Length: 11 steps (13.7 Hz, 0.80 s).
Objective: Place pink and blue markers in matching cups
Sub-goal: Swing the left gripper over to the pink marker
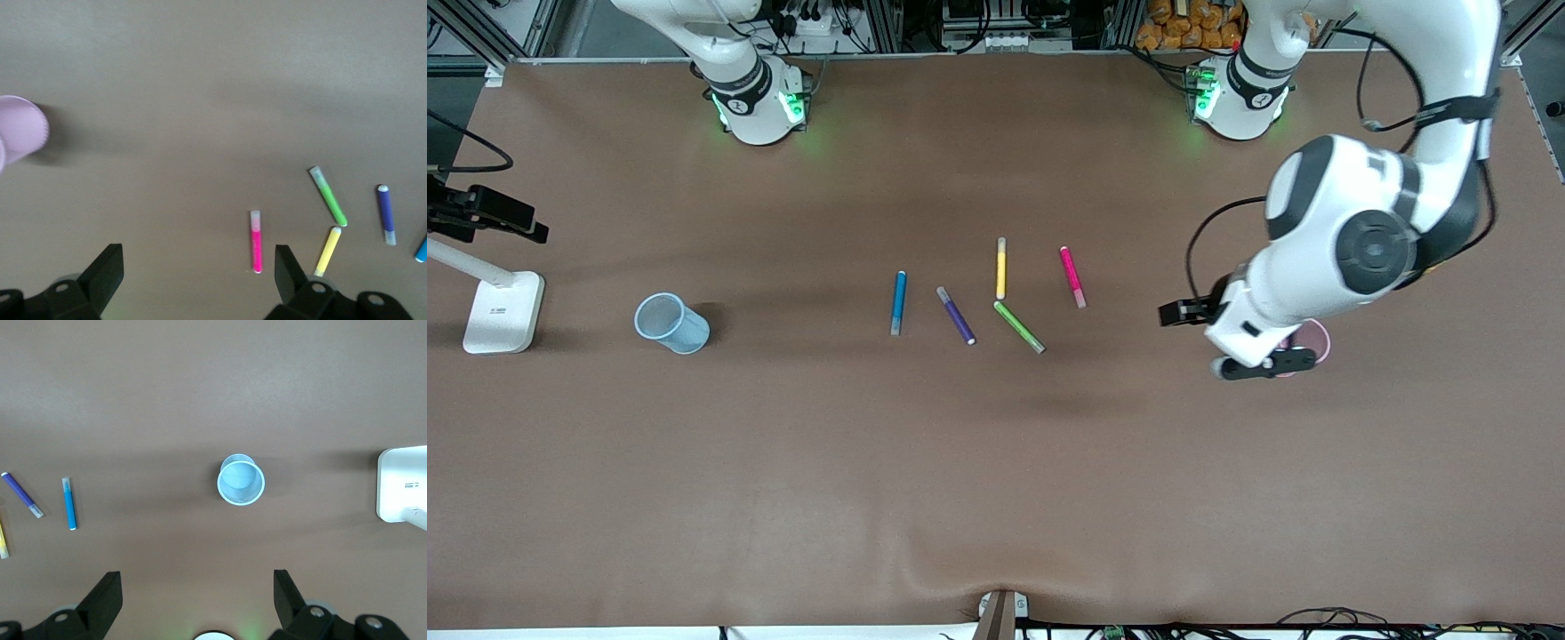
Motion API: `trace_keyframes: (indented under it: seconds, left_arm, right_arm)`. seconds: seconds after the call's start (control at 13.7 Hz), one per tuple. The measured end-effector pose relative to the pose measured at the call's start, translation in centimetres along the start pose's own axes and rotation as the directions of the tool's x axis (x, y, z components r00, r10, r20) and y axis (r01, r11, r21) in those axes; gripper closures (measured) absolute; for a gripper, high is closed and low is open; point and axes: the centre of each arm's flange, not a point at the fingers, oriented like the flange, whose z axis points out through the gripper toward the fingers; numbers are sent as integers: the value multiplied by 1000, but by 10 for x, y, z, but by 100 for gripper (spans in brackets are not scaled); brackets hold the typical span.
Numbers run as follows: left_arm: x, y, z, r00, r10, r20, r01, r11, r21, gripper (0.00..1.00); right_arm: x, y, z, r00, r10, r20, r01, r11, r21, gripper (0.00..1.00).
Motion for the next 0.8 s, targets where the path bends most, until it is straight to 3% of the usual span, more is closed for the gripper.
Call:
trace_keyframes:
  seconds: [0.8]
  left_arm:
    - [3,68,117,993,-115,2,115,993,9,0]
  right_arm:
    - [3,0,3,1000,0,5,0,1000,1,0]
